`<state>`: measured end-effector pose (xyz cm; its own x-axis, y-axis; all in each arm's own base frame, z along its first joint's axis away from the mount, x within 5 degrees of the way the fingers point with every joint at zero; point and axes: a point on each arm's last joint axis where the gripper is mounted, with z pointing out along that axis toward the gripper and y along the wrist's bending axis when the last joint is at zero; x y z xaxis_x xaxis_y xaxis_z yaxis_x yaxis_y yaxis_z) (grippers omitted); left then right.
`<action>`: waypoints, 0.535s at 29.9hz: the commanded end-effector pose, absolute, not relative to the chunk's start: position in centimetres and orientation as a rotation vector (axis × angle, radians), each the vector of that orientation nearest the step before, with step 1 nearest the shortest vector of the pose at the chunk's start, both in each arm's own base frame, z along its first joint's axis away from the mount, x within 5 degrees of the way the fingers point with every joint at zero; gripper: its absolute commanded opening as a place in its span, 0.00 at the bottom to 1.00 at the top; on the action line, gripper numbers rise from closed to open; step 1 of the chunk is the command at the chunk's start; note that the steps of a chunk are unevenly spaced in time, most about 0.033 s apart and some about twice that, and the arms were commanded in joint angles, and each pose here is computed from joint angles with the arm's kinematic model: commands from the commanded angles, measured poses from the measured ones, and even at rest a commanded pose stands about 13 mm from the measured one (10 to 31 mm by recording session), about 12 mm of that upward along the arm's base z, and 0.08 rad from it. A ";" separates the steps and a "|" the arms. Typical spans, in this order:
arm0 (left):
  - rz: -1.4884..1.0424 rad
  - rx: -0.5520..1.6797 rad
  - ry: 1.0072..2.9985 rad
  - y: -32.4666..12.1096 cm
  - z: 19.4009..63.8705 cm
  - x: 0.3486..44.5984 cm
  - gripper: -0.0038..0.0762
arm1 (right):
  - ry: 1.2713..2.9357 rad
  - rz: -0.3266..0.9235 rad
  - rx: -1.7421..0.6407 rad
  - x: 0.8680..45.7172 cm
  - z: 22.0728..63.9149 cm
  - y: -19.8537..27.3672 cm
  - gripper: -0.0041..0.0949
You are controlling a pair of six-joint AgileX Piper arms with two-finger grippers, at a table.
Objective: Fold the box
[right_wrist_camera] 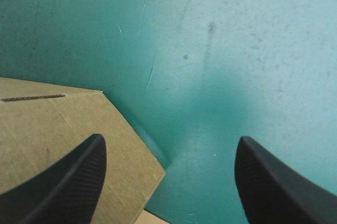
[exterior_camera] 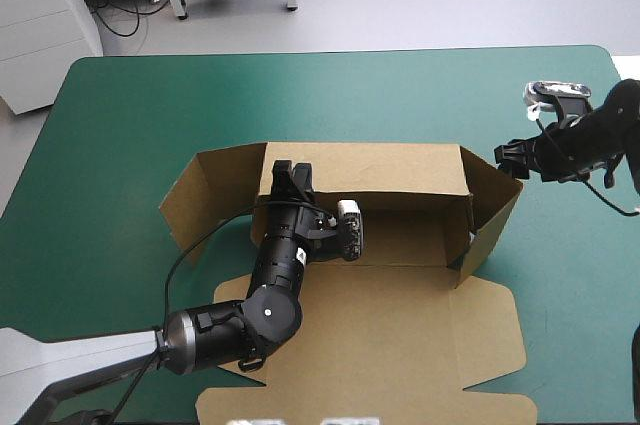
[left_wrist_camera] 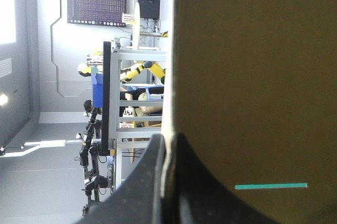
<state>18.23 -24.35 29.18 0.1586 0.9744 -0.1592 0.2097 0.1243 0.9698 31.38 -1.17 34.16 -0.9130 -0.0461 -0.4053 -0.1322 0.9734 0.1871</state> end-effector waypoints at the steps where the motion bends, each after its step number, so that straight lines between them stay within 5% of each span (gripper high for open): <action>1: 0.880 1.223 1.265 -24.0 31.5 18.1 0.01 | 2.577 0.291 -0.139 28.9 36.6 -0.8 0.69; 16: 0.847 1.249 1.253 -24.3 31.4 18.1 0.01 | 2.580 0.289 -0.376 23.4 34.5 0.2 0.69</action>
